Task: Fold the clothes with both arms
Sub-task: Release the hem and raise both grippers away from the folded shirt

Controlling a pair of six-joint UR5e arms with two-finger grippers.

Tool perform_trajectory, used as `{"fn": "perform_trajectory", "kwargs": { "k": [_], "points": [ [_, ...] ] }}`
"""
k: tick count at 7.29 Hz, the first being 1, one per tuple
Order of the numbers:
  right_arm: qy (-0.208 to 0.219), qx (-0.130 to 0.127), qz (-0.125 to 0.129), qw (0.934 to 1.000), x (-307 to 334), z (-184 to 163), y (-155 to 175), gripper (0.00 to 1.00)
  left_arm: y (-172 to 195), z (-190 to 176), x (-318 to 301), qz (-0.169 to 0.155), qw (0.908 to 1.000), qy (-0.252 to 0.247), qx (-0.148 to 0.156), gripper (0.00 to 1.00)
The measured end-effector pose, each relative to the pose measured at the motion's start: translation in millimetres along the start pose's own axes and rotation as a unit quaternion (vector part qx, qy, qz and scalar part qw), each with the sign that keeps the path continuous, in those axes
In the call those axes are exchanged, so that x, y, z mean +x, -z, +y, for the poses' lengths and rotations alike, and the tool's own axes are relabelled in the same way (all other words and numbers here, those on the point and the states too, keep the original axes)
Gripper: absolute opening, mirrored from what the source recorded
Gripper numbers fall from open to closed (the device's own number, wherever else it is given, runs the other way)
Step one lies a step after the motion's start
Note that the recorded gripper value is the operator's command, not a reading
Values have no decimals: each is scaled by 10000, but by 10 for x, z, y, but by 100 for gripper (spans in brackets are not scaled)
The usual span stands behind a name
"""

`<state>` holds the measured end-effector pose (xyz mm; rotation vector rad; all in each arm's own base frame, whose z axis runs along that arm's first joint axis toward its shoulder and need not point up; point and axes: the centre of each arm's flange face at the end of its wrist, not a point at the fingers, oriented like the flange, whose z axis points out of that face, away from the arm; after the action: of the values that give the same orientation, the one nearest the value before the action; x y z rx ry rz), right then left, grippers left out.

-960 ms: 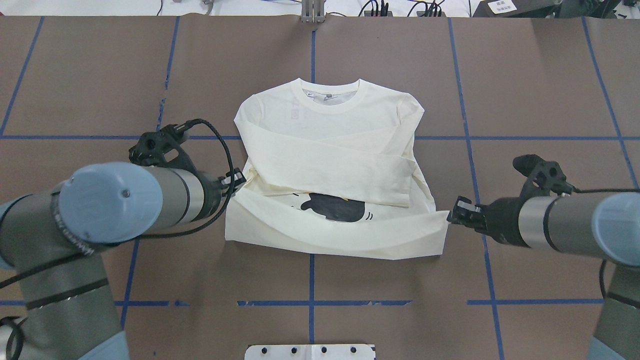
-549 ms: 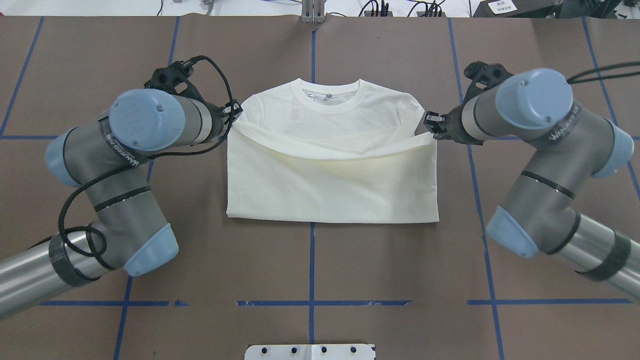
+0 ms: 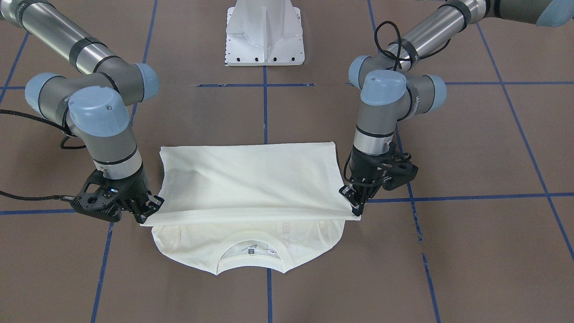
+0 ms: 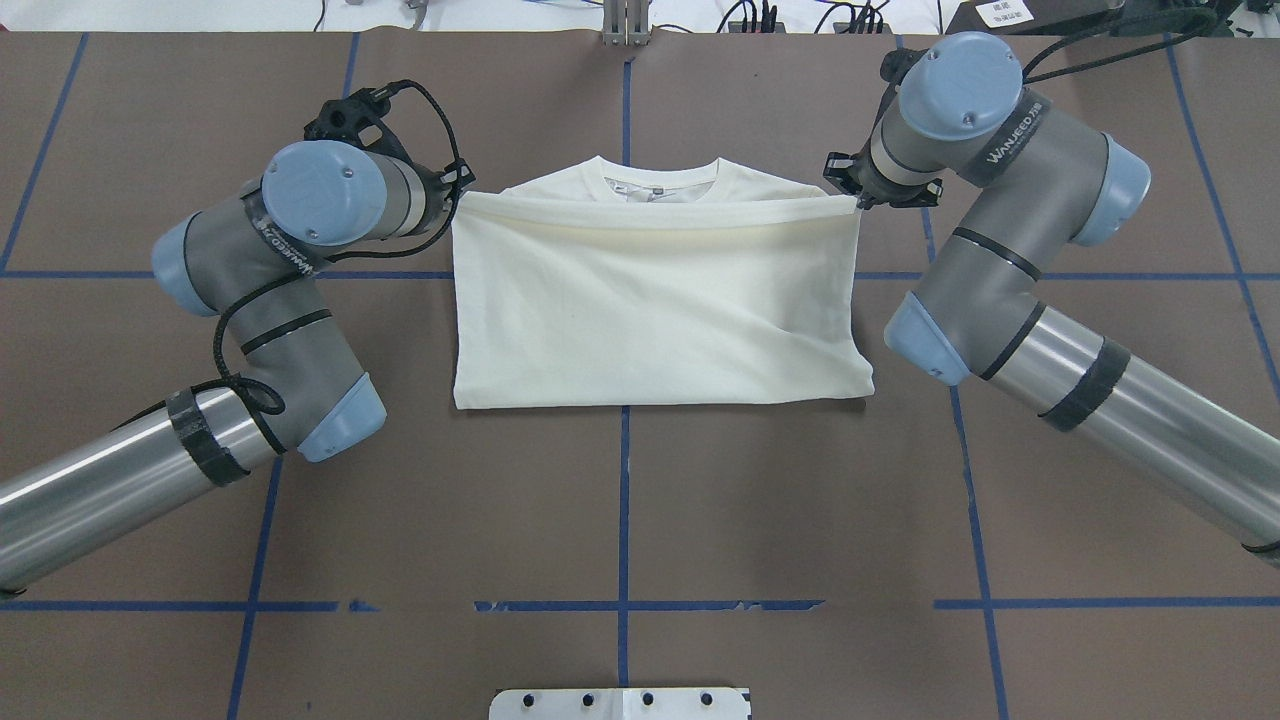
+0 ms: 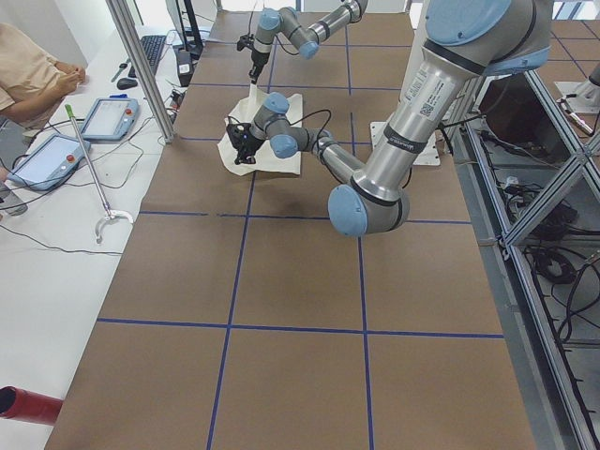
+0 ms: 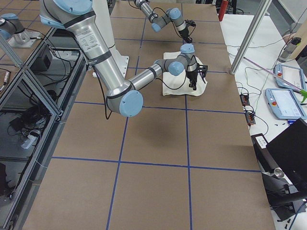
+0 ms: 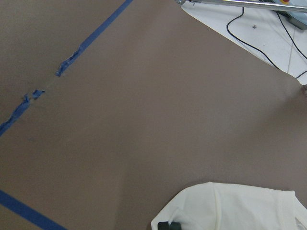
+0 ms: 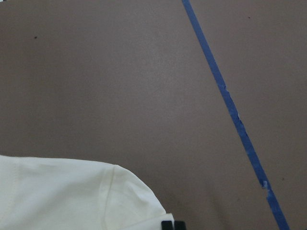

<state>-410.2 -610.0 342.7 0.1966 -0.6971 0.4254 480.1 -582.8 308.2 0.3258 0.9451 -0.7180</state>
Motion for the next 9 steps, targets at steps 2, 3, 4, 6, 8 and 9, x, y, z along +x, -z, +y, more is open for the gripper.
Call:
{"fn": "perform_trajectory", "kwargs": {
  "k": [2, 3, 4, 6, 8, 9],
  "points": [
    [38, 3, 121, 9999, -144, 3, -145, 0, -202, -1, 55, 71, 10000, -2, 3, 0],
    [48, 29, 157, 9999, -177, 1, -177, 6, -226, -1, 60, 85, 10000, -3, 3, 26],
    [68, 43, 178, 9998, -198, 17, -201, 39, -231, -1, 66, 98, 10000, -1, 2, 40],
    [129, 58, 125, 9998, -271, 117, -182, 49, -187, -7, 107, 241, 9997, 13, -6, 43],
    [196, 73, -232, 9995, -180, 289, 173, 66, -23, -30, 178, 522, 9986, 23, -34, 43],
    [185, -39, -458, 9988, 50, 606, 398, 68, 87, -40, 189, 638, 9980, 28, -42, 43]
  ]
}}
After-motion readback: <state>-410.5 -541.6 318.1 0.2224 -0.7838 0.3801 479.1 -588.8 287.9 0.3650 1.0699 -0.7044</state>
